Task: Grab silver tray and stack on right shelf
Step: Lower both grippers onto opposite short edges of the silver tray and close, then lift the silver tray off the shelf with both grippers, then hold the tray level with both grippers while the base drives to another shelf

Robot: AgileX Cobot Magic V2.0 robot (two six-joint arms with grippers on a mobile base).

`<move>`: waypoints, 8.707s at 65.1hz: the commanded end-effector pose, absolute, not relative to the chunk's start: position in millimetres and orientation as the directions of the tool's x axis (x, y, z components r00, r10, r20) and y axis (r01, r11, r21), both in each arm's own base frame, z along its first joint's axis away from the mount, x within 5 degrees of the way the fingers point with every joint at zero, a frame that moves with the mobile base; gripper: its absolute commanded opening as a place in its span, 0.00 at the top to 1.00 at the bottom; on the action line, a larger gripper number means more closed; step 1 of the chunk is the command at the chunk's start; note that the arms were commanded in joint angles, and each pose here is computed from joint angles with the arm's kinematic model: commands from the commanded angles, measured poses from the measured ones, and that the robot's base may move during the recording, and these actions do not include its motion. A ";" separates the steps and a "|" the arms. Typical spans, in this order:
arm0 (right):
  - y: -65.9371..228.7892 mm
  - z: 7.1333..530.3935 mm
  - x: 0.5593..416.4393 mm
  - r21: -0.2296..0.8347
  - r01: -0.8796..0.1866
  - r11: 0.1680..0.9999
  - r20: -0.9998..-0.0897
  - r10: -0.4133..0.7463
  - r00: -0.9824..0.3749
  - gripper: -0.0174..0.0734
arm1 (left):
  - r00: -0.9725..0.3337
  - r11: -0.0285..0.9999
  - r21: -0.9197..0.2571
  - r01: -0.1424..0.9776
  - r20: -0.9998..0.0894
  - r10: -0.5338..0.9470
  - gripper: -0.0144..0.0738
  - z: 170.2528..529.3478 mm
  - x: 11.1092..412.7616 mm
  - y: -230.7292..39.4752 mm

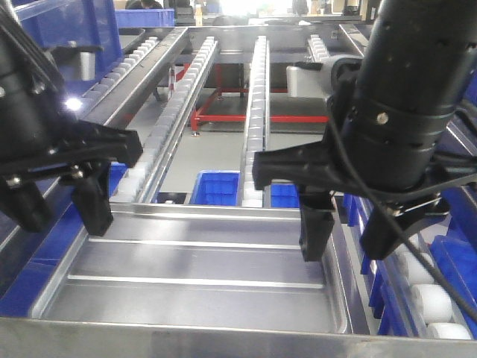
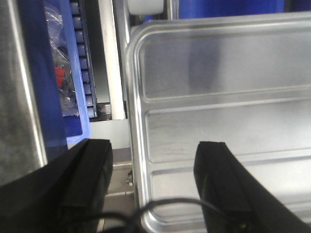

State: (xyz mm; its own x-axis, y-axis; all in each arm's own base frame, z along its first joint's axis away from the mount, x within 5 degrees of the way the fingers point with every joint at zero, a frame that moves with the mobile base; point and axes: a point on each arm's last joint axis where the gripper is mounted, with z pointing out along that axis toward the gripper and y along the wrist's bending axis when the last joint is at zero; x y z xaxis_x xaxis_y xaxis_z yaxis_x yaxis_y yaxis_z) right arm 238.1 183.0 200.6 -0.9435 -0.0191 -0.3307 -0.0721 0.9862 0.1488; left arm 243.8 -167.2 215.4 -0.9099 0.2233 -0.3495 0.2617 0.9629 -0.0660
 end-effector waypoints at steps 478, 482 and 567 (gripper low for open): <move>174.6 300.7 175.8 0.144 -0.233 0.962 -0.487 -0.136 -0.863 0.75 | -0.832 0.947 -0.112 0.300 -0.516 0.203 0.94 326.5 165.9 -159.3; 174.6 300.7 175.8 0.144 -0.233 0.962 -0.487 -0.136 -0.863 0.75 | -0.832 0.947 -0.112 0.300 -0.516 0.203 0.94 326.5 165.9 -159.3; 174.6 300.7 175.7 0.144 -0.232 0.962 -0.486 -0.136 -0.863 0.75 | -0.832 0.947 -0.112 0.300 -0.516 0.203 0.94 326.5 165.9 -159.3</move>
State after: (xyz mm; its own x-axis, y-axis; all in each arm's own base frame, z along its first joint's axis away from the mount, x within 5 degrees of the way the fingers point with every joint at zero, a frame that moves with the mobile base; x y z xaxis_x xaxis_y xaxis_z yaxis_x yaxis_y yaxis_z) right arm 174.0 174.7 282.8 -0.9115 -0.1167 -0.3944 -0.1785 0.9762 0.1236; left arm 166.4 -157.6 313.0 -0.8694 0.1857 -0.4580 0.2586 0.9607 -0.1012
